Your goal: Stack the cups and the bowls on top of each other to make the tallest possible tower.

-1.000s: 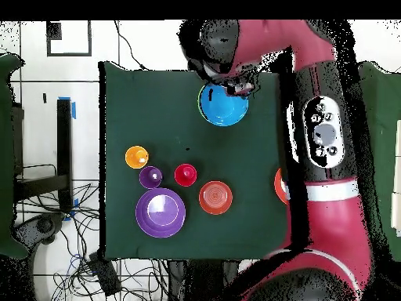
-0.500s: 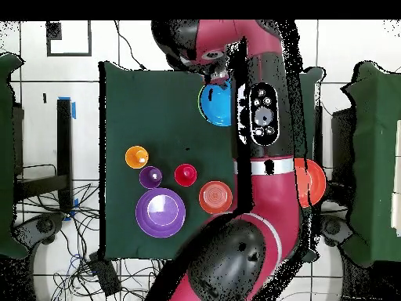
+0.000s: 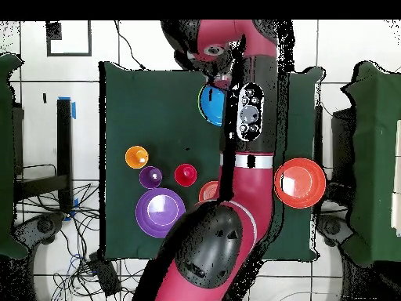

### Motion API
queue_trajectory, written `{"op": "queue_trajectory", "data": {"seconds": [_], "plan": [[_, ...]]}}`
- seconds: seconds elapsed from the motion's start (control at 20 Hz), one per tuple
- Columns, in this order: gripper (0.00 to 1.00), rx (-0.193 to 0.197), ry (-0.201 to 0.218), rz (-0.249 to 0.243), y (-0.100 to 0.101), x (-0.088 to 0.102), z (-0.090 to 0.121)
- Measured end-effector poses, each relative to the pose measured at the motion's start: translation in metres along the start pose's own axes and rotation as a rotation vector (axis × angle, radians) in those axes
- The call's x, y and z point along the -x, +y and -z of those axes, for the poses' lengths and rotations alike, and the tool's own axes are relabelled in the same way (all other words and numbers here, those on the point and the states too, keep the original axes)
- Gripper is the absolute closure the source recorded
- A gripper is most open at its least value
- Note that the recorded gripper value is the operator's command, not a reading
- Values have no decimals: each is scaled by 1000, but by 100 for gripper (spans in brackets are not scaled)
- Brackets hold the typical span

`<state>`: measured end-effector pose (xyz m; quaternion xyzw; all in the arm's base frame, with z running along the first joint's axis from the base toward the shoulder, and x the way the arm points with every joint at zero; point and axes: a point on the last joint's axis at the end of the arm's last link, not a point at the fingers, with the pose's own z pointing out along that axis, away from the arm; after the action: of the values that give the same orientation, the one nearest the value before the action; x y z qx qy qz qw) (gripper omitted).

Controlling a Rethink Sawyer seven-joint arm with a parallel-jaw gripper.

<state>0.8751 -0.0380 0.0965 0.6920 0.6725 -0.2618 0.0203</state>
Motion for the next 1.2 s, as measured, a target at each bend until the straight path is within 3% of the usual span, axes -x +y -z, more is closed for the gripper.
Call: {"op": "queue_trajectory", "data": {"seconds": [0.2,0.4,0.75,1.0,1.2], "plan": [[0,-70,2,-22,-2,20,2],[0,-100,25,20,-4,39,11],[0,-111,65,59,-8,66,45],[0,-106,67,7,-6,73,74],[0,-92,75,-20,0,68,89]]}}
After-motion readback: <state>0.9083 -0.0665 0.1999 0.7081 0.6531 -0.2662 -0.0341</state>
